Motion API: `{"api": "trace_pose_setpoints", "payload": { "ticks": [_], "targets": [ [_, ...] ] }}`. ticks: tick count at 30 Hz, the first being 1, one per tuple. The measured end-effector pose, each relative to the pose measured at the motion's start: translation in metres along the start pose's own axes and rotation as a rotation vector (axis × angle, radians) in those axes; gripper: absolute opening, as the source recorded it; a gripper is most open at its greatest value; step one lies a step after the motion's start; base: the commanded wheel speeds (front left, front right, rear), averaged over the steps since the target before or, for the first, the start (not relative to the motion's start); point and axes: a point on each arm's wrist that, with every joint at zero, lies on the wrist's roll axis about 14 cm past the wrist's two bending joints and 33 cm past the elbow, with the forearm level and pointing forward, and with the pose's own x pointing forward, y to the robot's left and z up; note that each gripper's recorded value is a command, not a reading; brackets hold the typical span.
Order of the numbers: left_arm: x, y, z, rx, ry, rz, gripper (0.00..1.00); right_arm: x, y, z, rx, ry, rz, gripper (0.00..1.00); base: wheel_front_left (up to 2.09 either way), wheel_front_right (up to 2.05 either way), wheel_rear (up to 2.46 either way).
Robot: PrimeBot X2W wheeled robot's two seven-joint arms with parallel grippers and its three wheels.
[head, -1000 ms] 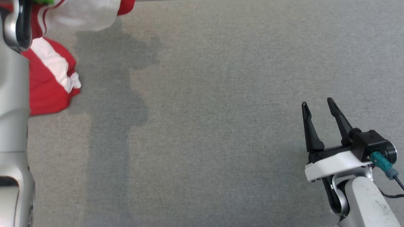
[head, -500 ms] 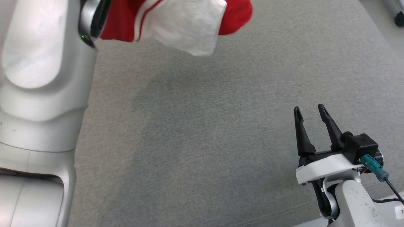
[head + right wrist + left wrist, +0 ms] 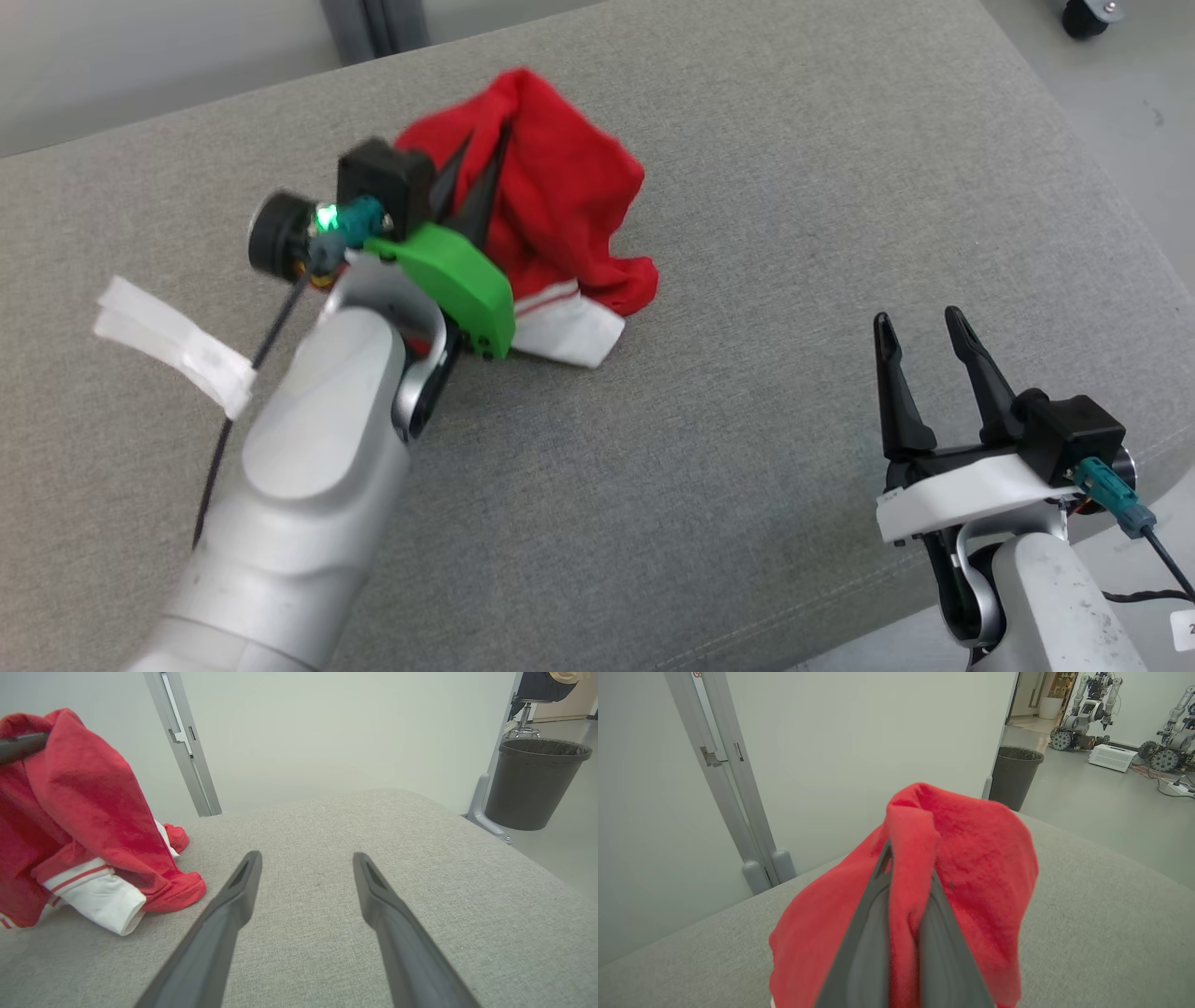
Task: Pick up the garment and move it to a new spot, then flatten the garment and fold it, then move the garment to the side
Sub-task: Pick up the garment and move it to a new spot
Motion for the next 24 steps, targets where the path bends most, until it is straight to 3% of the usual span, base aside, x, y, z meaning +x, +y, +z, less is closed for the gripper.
{"api": "trace_pose_setpoints", "payload": {
  "ticks": [5, 6, 8, 15, 19, 24],
  "targets": [
    [-0.038, -0.009, -0.074, -0.043, 0.181, 0.015, 0.0, 0.003, 0.006, -0.002, 0.003, 0.002, 0.016, 1.0, 0.0, 0.0, 0.0],
    [-0.044, -0.011, -0.083, -0.048, 0.202, 0.016, 0.09, 0.003, 0.008, -0.002, 0.002, 0.003, 0.022, 1.0, 0.0, 0.0, 0.0],
    [-0.051, -0.014, -0.09, -0.055, 0.213, 0.019, 1.0, 0.004, 0.011, -0.003, 0.005, 0.004, 0.03, 1.0, 0.0, 0.0, 0.0],
    [-0.052, -0.003, -0.036, -0.038, -0.001, 0.08, 1.0, 0.004, 0.023, -0.008, 0.017, 0.014, 0.065, 1.0, 0.0, 0.0, 0.0],
    [-0.069, 0.027, 0.002, -0.007, -0.116, 0.19, 1.0, 0.004, 0.032, -0.007, 0.018, 0.01, 0.092, 1.0, 0.0, 0.0, 0.0],
    [-0.12, 0.077, 0.037, 0.052, -0.225, 0.388, 1.0, 0.007, 0.048, -0.006, 0.022, 0.002, 0.141, 1.0, 0.0, 0.0, 0.0]
  ]
}}
